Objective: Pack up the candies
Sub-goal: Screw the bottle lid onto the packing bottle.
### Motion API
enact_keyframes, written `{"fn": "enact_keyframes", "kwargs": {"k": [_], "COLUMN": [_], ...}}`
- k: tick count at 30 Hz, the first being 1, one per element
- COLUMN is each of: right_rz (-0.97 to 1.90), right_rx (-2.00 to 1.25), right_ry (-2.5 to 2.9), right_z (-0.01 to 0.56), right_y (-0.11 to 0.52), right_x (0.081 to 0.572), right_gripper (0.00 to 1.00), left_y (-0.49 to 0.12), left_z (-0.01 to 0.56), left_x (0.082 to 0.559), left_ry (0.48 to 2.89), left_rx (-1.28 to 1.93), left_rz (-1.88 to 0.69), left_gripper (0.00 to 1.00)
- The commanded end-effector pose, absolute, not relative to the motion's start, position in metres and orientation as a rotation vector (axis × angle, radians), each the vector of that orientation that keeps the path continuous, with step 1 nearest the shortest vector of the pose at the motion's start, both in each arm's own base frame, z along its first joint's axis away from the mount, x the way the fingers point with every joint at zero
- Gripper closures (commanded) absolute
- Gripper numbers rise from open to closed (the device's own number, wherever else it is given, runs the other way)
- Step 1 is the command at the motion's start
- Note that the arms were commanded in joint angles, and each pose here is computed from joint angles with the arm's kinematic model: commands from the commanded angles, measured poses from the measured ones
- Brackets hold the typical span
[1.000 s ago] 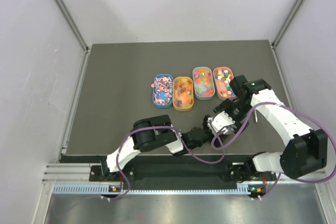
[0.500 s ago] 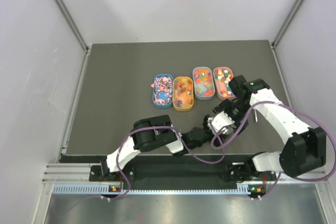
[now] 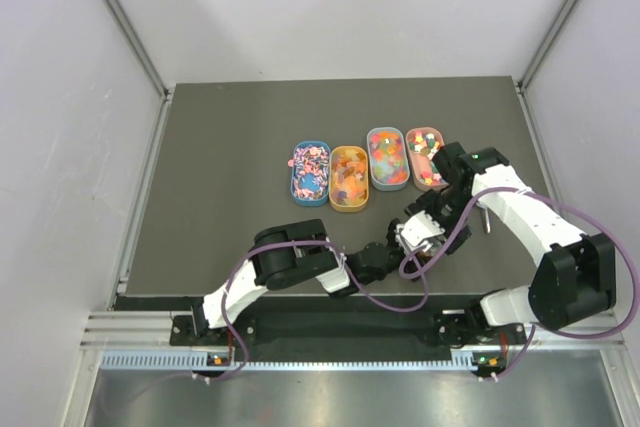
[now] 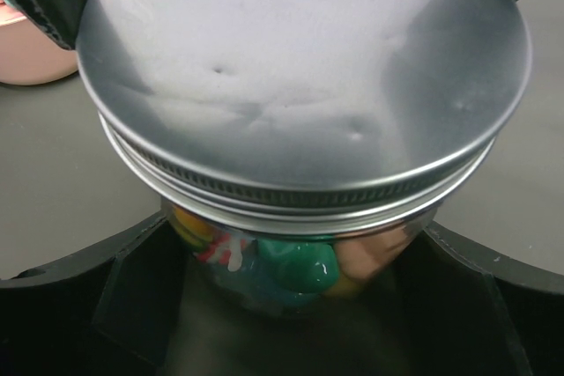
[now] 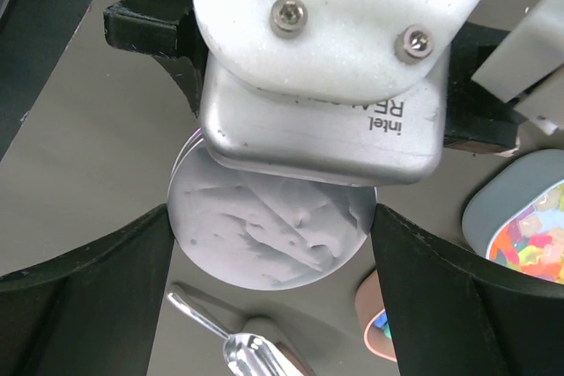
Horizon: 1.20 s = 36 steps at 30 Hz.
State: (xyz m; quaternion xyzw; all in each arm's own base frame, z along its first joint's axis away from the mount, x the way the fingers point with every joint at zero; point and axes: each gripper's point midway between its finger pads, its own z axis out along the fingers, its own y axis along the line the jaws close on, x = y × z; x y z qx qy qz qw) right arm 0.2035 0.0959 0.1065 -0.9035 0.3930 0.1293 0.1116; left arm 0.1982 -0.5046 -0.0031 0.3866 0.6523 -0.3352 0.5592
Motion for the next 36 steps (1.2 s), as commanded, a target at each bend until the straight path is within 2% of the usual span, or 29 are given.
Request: {"fn": "enact_keyframes", "kwargs": {"k": [1, 4, 11, 19, 23, 32, 36], "right_rz": [0.583, 0.592, 0.655, 0.693, 0.618, 0.556, 0.492], "right_rx": [-2.749, -2.721, -2.593, -2.324, -2.236, -1.817, -1.608], "right_ry": [0.982, 1.086, 1.415, 1.920, 2.042, 2.543, 2.711], "right_z": [0.108, 0.108, 0.105, 0.088, 0.074, 0.036, 0.023], "right_y": [0.098, 0.096, 0.095, 0.094, 0.088, 0.077, 0.074], "right_x": [0.173, 0.170, 0.158, 0.154, 0.155, 0.141, 0.150], "right_gripper": [0.27, 0.31, 0.48, 0.62, 0.66, 0.71, 0.72], "left_y": [-0.282, -0.282, -0.282, -0.282, -0.281, -0.277, -0.277], "left_z": [-0.235, -0.234, -0.235, -0.235, -0.235, -0.233, -0.232], "left_x": [0.107, 0.107, 0.106, 0.104, 0.106, 0.108, 0.110], "left_ry": [2.330, 2.332, 2.353, 2.376, 2.394, 2.431, 2.431], "left_rx": [1.592, 1.588, 1.565, 1.542, 1.510, 1.458, 1.446], "left_rz": [-0.150, -0.149, -0.160, -0.168, -0.173, -0.165, -0.161], "left_gripper": [1.00, 1.00, 1.00, 1.00, 1.00, 1.00, 1.00]}}
